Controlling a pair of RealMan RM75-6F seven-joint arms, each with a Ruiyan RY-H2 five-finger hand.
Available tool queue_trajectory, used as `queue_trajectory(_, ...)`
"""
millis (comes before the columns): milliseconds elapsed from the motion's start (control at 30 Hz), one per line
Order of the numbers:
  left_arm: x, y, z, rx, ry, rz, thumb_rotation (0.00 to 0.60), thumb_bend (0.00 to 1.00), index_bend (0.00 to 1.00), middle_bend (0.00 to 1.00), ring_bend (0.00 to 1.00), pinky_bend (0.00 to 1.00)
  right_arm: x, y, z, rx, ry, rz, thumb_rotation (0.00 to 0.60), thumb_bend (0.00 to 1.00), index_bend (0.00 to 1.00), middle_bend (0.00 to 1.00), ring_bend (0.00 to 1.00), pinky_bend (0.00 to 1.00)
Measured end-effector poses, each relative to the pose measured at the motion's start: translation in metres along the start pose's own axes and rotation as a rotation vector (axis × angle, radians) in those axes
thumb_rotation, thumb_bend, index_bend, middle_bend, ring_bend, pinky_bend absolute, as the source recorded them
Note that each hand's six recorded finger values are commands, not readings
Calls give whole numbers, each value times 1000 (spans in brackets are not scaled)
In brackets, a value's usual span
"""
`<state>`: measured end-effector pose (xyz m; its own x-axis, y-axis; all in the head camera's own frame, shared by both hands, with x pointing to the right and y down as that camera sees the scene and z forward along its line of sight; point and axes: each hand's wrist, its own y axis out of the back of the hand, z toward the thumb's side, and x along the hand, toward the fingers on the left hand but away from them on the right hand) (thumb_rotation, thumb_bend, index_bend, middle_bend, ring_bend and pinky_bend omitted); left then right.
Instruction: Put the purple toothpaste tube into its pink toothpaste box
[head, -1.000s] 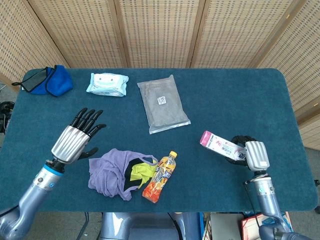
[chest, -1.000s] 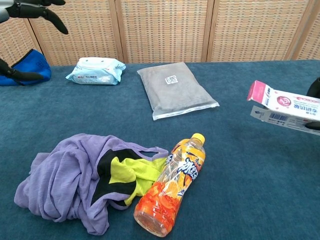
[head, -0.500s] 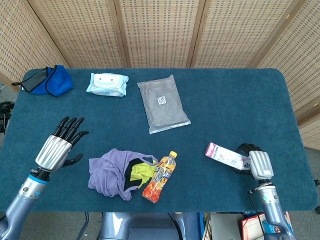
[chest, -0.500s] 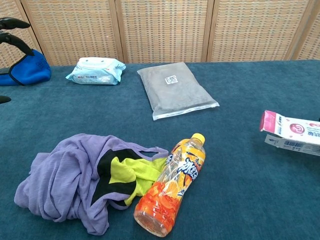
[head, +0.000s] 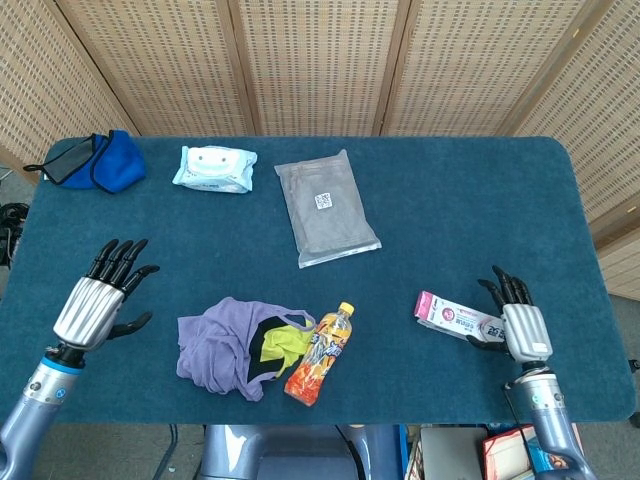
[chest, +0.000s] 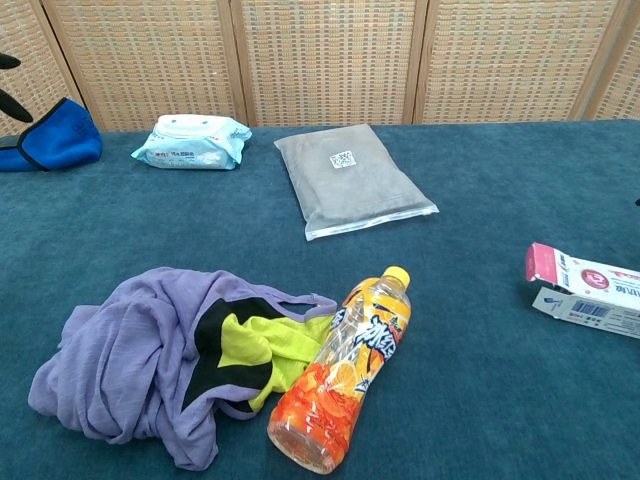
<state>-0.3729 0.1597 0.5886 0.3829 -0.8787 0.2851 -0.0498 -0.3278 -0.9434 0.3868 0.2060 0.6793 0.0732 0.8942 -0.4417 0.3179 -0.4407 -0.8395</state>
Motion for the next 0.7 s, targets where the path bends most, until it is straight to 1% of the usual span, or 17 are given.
queue_trajectory(100, -5, 1, -4, -4, 14, 13, 600, 229, 203, 0, 0, 0, 2, 9, 5, 3, 25, -35, 600, 67, 148, 0, 0, 0)
queue_trajectory(167, -11, 2, -7, 5, 29, 24, 600, 229, 184, 0, 0, 0, 5, 17, 11, 19, 57, -69, 600, 67, 148, 0, 0, 0)
queue_trajectory(233, -17, 2, -9, 19, 44, 30, 600, 229, 161, 0, 0, 0, 7, 25, 17, 44, 91, -103, 600, 66, 142, 0, 0, 0)
queue_trajectory(300, -27, 0, -11, 33, 62, 29, 600, 230, 129, 0, 0, 0, 12, 34, 24, 91, 136, -147, 600, 66, 112, 0, 0, 0)
queue_trajectory(333, -32, -1, -12, 36, 70, 25, 600, 229, 78, 0, 0, 0, 14, 38, 28, 112, 155, -168, 600, 66, 96, 0, 0, 0)
queue_trajectory(400, -43, -6, -15, 43, 90, 8, 600, 230, 13, 0, 0, 0, 19, 46, 34, 161, 193, -210, 600, 66, 50, 0, 0, 0)
queue_trajectory(433, -47, -8, -16, 46, 99, 0, 600, 230, 0, 0, 0, 0, 22, 48, 35, 180, 202, -220, 600, 66, 30, 0, 0, 0)
queue_trajectory(567, -64, -18, -22, 46, 143, -50, 600, 229, 0, 0, 0, 0, 29, 51, 34, 223, 208, -214, 600, 66, 11, 0, 0, 0)
queue_trajectory(700, -75, -21, -22, 64, 162, -53, 600, 229, 0, 0, 0, 0, 33, 54, 34, 252, 203, -197, 600, 66, 9, 0, 0, 0)
